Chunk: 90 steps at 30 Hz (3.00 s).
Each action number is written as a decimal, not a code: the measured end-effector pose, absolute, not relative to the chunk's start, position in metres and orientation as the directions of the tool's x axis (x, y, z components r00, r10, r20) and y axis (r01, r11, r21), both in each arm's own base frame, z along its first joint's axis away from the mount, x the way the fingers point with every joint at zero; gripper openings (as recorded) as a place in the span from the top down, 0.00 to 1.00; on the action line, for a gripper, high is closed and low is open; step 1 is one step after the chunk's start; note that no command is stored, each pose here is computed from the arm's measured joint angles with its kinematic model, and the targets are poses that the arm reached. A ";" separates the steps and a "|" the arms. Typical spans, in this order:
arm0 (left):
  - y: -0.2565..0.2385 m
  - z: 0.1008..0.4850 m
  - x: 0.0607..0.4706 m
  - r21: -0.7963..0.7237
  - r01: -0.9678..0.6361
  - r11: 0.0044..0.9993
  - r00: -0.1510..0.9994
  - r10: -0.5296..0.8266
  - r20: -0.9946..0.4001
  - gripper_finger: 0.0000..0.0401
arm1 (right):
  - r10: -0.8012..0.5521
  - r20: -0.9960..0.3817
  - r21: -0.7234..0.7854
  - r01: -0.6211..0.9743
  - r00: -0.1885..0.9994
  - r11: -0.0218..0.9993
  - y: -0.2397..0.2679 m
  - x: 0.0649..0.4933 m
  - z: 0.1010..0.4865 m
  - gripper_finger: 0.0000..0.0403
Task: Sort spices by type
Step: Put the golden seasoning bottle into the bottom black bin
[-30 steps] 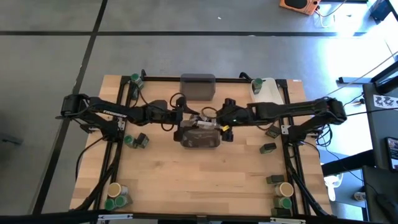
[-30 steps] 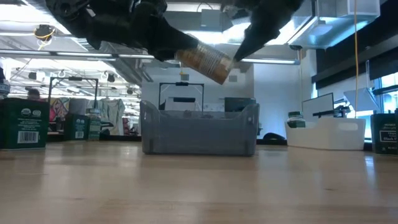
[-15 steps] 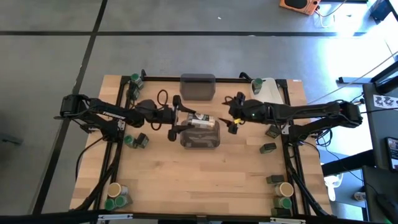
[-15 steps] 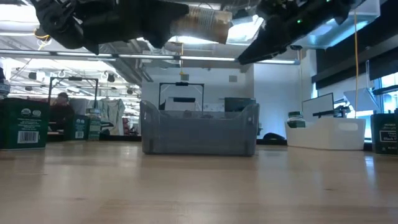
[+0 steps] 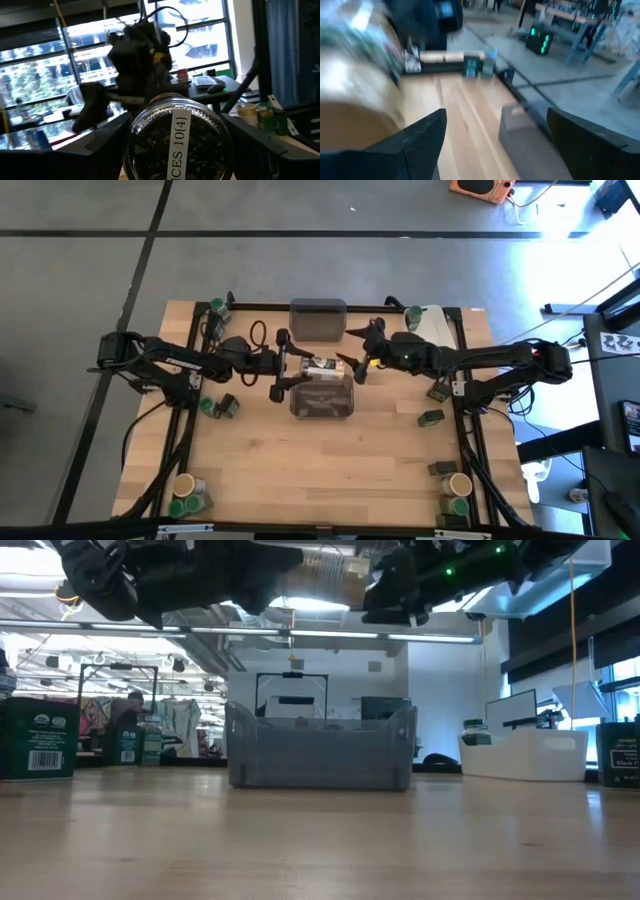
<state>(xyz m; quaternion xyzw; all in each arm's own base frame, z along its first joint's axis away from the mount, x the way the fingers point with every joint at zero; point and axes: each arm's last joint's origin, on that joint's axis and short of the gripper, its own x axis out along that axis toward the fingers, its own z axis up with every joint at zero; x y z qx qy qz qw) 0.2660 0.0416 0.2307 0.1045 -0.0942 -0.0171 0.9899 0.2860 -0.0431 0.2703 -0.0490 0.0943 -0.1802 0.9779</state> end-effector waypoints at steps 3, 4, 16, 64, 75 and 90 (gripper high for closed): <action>0.042 0.231 0.266 0.209 0.008 0.978 0.981 -0.049 0.190 0.31 | -0.354 -0.146 -0.110 0.341 0.924 0.934 -0.043 0.286 0.272 0.15; 0.042 0.231 0.266 0.206 0.011 0.979 0.981 -0.050 0.189 0.31 | -0.344 -0.142 -0.099 0.332 0.928 0.938 -0.043 0.287 0.273 0.14; 0.041 0.228 0.267 0.181 0.033 0.983 0.986 -0.062 0.157 0.31 | -0.245 -0.185 -0.078 0.235 0.952 0.969 -0.040 0.286 0.270 0.10; 0.038 0.232 0.262 0.159 0.001 0.987 0.992 -0.020 0.121 0.27 | 0.097 -0.049 -0.078 -0.101 0.994 0.992 -0.031 0.316 0.251 0.30; 0.047 0.237 0.230 0.186 -0.216 0.959 0.958 0.245 -0.149 0.18 | -0.185 -0.143 -0.220 0.151 0.972 0.964 -0.038 0.304 0.269 0.29; 0.056 0.237 0.210 0.193 -0.426 0.884 0.848 0.465 -0.254 0.18 | -0.347 -0.683 -0.323 0.160 0.642 0.933 -0.051 0.314 0.323 0.29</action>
